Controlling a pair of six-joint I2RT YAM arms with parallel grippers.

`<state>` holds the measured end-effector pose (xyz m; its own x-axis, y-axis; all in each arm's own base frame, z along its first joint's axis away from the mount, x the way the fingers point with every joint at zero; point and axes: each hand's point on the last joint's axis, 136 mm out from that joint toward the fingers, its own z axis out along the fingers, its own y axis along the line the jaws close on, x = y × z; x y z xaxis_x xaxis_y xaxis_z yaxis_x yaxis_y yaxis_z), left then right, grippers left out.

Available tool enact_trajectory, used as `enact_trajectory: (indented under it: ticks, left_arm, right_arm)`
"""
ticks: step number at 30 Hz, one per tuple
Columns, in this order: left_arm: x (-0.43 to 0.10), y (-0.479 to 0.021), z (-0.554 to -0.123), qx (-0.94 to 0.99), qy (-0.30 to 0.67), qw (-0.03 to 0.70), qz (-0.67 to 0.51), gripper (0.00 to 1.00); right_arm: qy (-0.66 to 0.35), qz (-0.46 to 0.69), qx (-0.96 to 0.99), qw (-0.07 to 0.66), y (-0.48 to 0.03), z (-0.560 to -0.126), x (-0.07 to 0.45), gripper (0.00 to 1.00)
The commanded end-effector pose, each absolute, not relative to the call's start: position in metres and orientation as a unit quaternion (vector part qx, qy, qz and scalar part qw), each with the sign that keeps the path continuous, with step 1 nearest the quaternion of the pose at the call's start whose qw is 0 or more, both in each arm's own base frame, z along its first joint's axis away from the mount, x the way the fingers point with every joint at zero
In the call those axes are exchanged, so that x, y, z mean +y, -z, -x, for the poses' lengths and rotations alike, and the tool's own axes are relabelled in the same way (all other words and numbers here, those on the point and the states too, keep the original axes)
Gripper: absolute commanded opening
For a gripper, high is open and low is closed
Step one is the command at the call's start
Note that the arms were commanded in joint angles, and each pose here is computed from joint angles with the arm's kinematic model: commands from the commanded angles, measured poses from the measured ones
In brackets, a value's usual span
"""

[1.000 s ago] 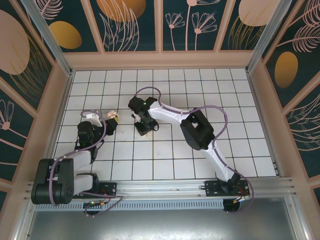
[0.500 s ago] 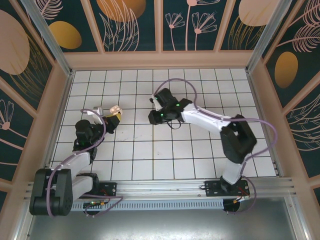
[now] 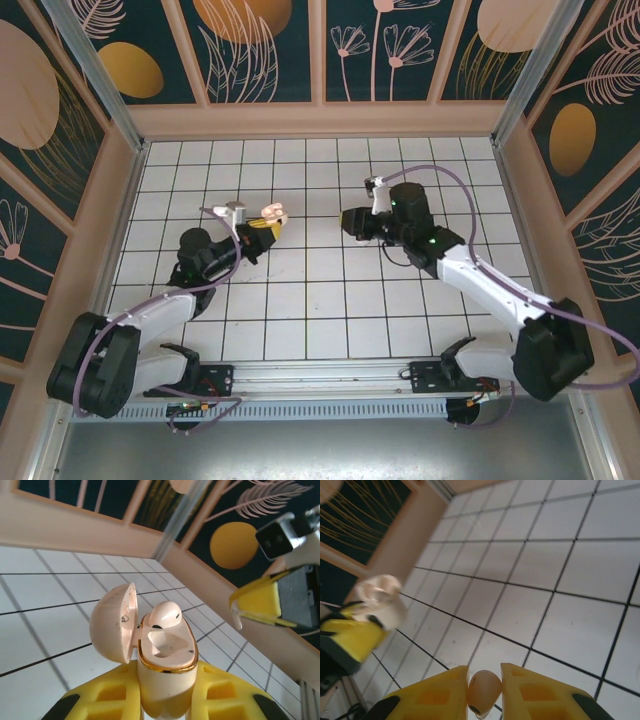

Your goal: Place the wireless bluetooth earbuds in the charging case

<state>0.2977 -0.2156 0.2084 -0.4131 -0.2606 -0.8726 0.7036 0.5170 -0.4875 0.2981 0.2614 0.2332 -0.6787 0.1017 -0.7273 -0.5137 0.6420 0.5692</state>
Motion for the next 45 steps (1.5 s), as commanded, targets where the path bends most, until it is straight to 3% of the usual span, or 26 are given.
enact_trajectory:
  ticks: [1,20,29,45]
  left_arm:
    - [-0.236,-0.239,-0.298,0.652,0.473,0.557,-0.203,0.06]
    - [-0.316,-0.250,-0.275,0.584,0.519,0.535,-0.321,0.06]
    - [-0.327,-0.255,-0.253,0.546,0.523,0.537,-0.374,0.07]
    - [-0.326,-0.265,-0.255,0.537,0.519,0.551,-0.372,0.07]
  right_arm:
    - [-0.431,0.141,0.785,0.422,-0.265,-0.295,0.252,0.23]
    - [-0.453,0.238,0.711,0.482,-0.333,-0.274,0.254,0.24]
    - [-0.482,0.274,0.680,0.479,-0.339,-0.262,0.264,0.24]
    - [-0.486,0.309,0.685,0.447,-0.319,-0.249,0.294,0.25]
